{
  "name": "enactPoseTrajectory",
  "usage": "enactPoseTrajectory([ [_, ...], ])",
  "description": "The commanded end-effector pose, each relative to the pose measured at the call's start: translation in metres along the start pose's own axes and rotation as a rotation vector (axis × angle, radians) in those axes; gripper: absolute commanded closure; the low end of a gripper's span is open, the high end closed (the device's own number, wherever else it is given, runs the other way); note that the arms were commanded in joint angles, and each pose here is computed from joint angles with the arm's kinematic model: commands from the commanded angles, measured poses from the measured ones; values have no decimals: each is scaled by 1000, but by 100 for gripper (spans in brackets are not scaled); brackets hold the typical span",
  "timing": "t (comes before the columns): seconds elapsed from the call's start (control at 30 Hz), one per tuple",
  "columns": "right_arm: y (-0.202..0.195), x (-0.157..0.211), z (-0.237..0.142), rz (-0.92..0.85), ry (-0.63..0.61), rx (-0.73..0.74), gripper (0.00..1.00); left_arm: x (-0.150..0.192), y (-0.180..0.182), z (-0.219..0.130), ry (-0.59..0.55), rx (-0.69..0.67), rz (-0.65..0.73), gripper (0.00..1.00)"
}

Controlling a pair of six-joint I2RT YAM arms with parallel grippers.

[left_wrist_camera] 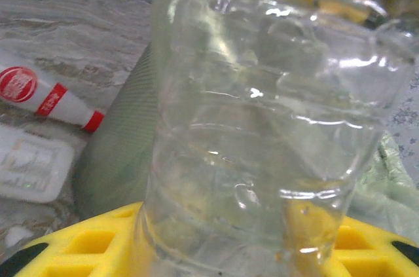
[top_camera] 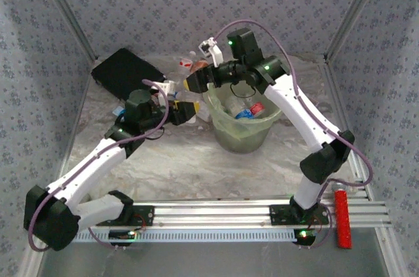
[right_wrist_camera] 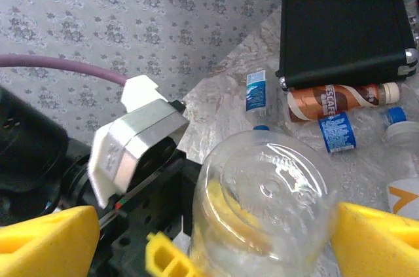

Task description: Put the plastic bottles in the bin

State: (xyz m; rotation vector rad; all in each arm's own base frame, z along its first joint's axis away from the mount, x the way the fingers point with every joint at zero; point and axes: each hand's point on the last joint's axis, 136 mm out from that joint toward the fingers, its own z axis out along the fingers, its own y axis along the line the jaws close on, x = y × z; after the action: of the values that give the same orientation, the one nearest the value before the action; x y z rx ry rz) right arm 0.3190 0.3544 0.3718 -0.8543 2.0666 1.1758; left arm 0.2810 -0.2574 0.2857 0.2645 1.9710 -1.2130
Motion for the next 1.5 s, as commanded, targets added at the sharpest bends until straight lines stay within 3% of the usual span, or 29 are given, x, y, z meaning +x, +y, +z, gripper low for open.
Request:
enactPoseTrajectory([
  [0.0, 6, -12, 1, 2, -22, -22, 11, -36, -40, -1, -88, 107, 110, 52],
  [0.2, -1, -10, 5, 9, -16, -3, 20, -43, -47, -4, -111, 117, 124, 54],
  [0.53, -18, -7, 15, 23, 9, 57, 15, -47, -42, -6, -116, 64, 120, 54],
  [0.73, -14, -8, 14, 18, 5, 46, 28, -45, -36, -4, -111, 47, 112, 54],
  [0.83, -13, -12, 11, 9, -11, 52, 37, -43, -34, -3, -105, 38, 108, 46],
  [1.07, -8, -36, -16, -53, -77, 95, 44, -38, -17, -10, -103, -56, 81, 5],
  [1.3, -24, -62, -84, -72, -206, 221, 44, -20, 15, -26, -97, -200, 30, 0],
  [1.47, -56, -60, -133, -52, -271, 408, 44, 6, 92, -49, -61, -490, -189, 0],
])
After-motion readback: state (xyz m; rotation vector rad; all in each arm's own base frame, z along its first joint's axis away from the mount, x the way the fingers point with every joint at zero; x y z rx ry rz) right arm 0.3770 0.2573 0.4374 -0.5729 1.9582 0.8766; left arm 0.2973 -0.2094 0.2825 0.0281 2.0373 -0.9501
